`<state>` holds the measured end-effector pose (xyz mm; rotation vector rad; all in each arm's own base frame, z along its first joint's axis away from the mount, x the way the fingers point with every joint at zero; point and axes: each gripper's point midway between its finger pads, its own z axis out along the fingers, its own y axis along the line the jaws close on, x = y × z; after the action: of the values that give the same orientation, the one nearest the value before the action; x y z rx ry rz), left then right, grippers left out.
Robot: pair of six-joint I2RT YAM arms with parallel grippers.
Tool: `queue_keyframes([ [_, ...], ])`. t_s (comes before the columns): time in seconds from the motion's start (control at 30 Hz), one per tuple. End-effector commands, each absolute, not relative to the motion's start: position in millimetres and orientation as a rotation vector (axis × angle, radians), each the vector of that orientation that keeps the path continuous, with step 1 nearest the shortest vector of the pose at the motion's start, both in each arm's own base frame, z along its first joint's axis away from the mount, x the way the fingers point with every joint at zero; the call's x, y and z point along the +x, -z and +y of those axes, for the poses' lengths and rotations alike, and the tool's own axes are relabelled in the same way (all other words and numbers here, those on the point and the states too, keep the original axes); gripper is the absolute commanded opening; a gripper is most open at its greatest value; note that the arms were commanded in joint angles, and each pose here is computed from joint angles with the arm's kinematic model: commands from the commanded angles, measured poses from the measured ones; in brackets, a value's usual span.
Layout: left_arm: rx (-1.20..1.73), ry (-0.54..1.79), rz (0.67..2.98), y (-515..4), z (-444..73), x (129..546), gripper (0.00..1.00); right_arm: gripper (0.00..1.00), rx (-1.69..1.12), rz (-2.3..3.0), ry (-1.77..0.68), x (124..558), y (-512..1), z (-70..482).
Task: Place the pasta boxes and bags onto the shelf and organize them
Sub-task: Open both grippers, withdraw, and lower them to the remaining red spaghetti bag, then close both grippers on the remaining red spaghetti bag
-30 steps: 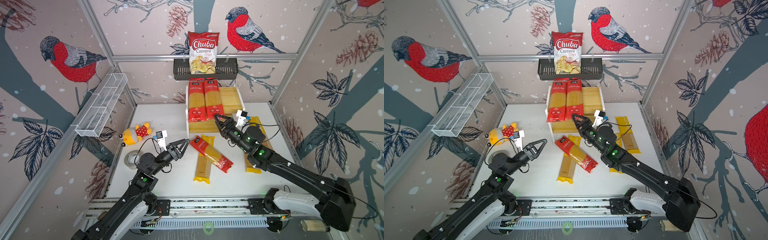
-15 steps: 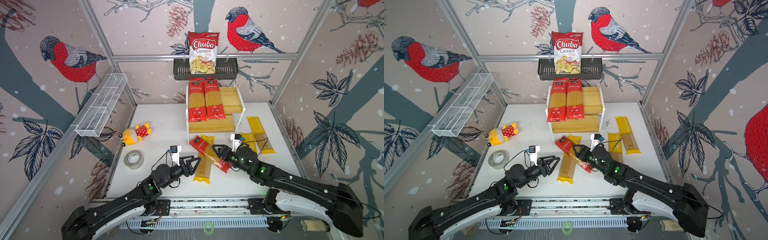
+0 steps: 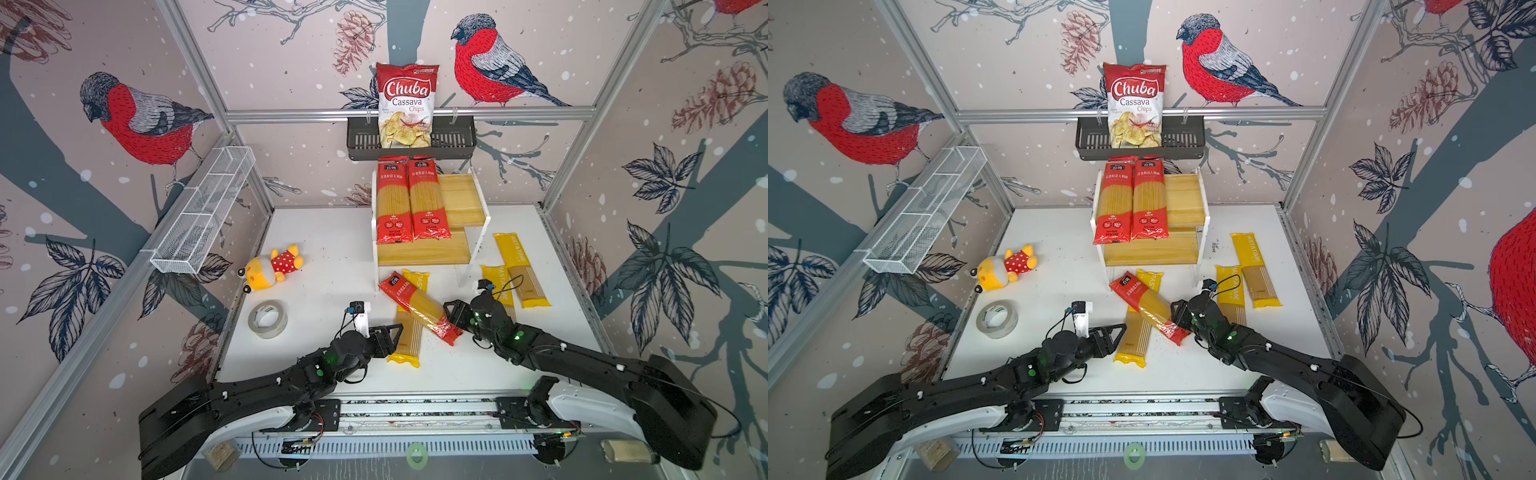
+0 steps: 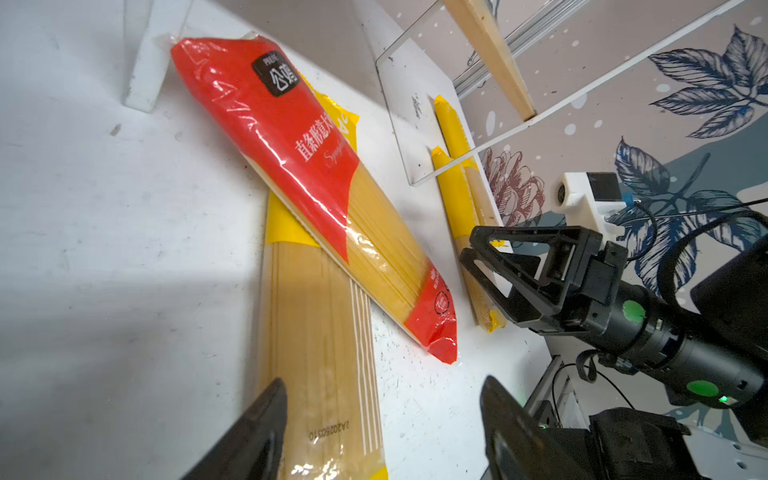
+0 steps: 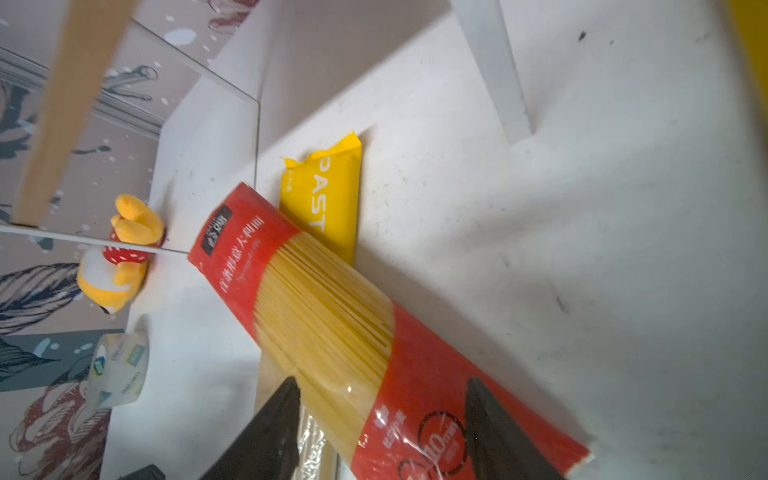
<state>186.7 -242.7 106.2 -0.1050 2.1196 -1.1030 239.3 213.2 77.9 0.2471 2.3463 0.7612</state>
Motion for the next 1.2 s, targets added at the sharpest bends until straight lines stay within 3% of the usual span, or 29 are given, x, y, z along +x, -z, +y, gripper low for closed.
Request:
queue_keyframes([
  [0.0, -0.114, 1.102, 2.122, -109, -246, 189, 0.72, 0.63, 0.217, 2.393, -0.78, 235, -69, 221],
  [0.37, -0.119, 1.075, 2.194, -100, -236, 203, 0.73, 0.62, 0.03, 2.516, -0.876, 185, -65, 289],
  [0.53, -0.125, 1.029, 2.179, -107, -225, 212, 0.73, 0.62, -0.127, 2.515, -1.064, 163, -84, 330],
  [0.7, -0.116, 1.064, 2.173, -111, -227, 210, 0.73, 0.62, -0.058, 2.451, -0.94, 187, -102, 296],
  [0.93, -0.078, 1.137, 2.198, -101, -244, 200, 0.73, 0.63, 0.129, 2.457, -0.71, 220, -72, 229],
  [1.17, -0.071, 1.159, 2.212, -97, -253, 198, 0.73, 0.63, 0.096, 2.52, -0.785, 205, -56, 247],
])
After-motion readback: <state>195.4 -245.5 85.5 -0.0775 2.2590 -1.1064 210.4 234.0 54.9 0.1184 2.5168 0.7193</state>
